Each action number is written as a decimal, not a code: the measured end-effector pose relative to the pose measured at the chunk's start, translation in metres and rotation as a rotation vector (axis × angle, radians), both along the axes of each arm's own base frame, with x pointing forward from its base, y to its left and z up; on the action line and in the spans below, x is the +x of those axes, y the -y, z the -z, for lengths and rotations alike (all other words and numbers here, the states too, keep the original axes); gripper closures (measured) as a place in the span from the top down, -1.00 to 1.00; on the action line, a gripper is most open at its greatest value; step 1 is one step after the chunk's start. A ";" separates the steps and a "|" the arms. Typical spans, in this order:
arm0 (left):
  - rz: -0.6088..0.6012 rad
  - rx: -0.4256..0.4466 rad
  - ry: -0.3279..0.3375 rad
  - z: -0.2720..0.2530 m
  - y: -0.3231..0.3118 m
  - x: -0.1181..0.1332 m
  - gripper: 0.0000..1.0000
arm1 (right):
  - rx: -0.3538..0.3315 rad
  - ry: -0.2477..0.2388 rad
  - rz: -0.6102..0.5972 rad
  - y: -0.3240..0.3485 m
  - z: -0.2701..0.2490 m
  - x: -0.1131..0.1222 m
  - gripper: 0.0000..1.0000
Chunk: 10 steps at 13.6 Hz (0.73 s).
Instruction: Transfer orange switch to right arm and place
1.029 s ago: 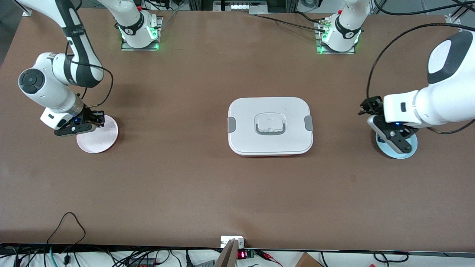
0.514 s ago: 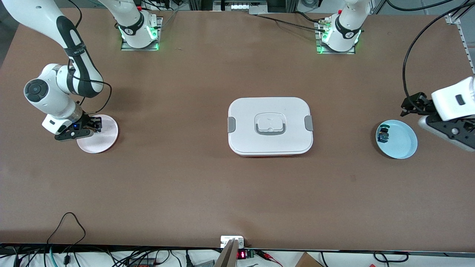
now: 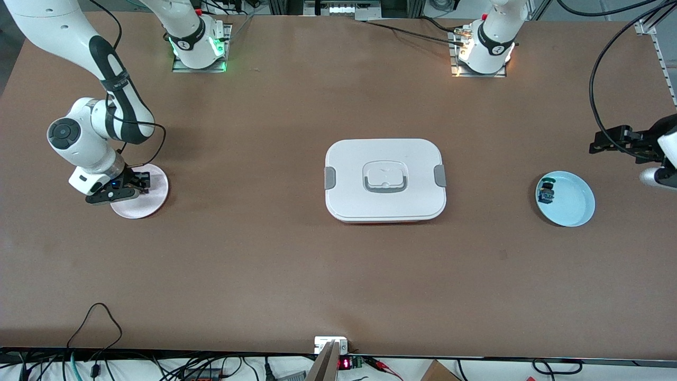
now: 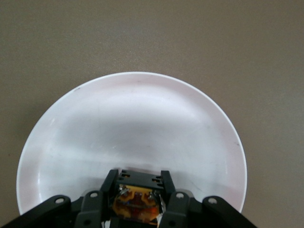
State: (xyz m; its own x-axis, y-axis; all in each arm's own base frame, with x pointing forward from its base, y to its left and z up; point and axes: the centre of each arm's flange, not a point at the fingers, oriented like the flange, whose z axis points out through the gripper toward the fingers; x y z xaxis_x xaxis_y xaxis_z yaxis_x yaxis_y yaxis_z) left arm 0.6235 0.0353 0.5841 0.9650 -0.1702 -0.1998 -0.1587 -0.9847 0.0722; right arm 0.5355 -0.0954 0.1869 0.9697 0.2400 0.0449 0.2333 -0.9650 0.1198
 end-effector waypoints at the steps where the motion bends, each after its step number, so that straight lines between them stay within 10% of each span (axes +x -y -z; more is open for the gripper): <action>1: -0.011 0.008 0.013 0.006 0.005 0.000 1.00 | 0.003 0.001 0.005 0.000 0.000 0.000 -0.18; 7: -0.008 0.130 0.199 0.011 0.039 -0.058 1.00 | 0.020 0.023 0.031 -0.005 -0.007 0.005 0.92; 10: -0.056 0.141 0.206 0.003 0.042 -0.085 1.00 | 0.032 0.034 0.050 -0.012 -0.029 0.013 1.00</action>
